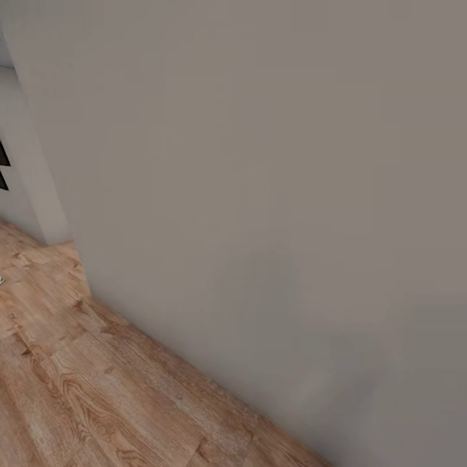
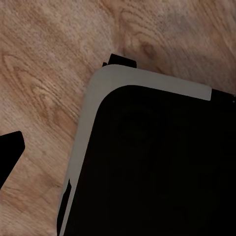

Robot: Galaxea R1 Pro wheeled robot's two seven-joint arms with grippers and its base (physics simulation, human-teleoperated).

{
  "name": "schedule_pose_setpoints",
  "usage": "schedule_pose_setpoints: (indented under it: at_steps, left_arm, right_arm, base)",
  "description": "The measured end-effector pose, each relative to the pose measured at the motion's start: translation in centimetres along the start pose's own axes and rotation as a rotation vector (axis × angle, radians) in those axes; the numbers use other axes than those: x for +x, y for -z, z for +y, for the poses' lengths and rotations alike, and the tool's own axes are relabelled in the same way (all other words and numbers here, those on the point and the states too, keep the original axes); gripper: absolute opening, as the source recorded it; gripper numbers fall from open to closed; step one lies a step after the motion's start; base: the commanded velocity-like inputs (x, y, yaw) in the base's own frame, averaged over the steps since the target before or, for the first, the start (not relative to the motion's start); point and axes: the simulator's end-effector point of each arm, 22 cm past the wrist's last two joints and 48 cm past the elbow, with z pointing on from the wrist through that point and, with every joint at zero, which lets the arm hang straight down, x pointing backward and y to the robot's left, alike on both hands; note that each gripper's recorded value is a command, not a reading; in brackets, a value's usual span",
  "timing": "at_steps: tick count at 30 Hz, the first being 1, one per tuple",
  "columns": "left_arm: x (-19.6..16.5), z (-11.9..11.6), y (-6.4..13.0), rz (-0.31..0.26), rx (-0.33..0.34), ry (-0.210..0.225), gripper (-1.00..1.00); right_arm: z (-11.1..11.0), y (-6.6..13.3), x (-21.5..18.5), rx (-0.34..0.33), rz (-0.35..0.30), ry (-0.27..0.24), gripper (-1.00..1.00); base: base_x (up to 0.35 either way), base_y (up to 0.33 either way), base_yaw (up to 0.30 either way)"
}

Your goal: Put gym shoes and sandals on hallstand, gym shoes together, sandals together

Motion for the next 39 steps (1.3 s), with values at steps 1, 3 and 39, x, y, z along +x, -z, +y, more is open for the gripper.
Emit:
schedule_pose_setpoints:
  at_steps: [1,3,39]
  left_arm:
    - [0.0,0.0,0.0,0.0,0.0,0.0,1.0]
    - [0.16,-0.12,-0.01,0.007,0.003,0.001,1.0]
    - [0.06,-0.03,0.0,0.001,0.001,0.003,1.0]
  right_arm:
    - [0.0,0.0,0.0,0.0,0.0,0.0,1.0]
    - [-0.02,0.0,-0.02,0.001,-0.001,0.0,1.0]
    - [-0.19,0.0,-0.02,0.005,-0.001,0.0,1.0]
  base:
    - [0.0,0.0,0.0]
    - [0.0,0.0,0.0]
    - [0.061,0.0,0.137]
